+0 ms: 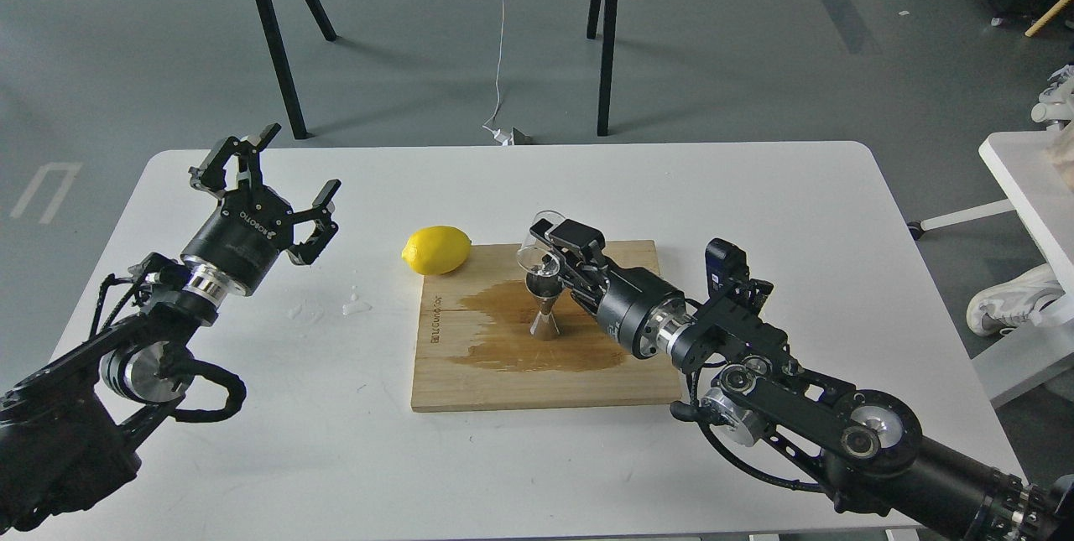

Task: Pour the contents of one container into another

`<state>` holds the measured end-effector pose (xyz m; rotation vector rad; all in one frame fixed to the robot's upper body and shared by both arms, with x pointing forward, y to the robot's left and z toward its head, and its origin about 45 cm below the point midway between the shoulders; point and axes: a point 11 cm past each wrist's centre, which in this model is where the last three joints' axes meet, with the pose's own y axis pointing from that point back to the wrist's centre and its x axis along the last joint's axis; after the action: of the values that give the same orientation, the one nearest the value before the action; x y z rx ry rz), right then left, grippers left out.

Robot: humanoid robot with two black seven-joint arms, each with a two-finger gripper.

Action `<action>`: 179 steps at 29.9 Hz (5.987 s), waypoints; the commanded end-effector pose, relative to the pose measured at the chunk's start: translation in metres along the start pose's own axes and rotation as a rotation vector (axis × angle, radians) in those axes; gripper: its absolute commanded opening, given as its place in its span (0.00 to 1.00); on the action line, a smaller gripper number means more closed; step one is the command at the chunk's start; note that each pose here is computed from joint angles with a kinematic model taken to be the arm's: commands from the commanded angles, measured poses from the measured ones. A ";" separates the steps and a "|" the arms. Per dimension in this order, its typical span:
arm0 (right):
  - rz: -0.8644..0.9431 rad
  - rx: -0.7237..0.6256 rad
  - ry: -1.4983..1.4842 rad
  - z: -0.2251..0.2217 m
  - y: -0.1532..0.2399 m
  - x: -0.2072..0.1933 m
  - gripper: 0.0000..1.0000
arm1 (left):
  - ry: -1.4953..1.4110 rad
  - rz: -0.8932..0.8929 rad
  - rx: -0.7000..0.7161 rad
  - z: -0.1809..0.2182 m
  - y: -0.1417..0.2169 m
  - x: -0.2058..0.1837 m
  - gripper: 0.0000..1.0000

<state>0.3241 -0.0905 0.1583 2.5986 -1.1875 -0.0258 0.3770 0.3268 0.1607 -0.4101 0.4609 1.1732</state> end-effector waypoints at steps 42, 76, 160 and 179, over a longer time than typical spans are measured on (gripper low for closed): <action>-0.034 -0.012 0.217 -0.006 -0.003 0.014 0.43 | -0.007 -0.002 0.017 -0.003 0.002 0.000 0.94; 0.398 0.364 -1.291 0.038 0.087 0.162 0.43 | -0.010 -0.003 0.020 -0.003 0.002 0.001 0.94; 0.539 0.426 -1.613 0.103 0.161 0.165 0.97 | -0.010 0.003 0.038 -0.010 0.007 0.002 0.95; 0.401 0.333 -0.943 0.062 0.136 0.263 0.97 | -0.088 -0.019 0.060 0.000 0.007 0.005 0.95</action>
<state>0.3787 -0.3800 0.1678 2.6495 -2.1110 -1.1737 0.3707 0.3282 0.1536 -0.3434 0.4468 1.1587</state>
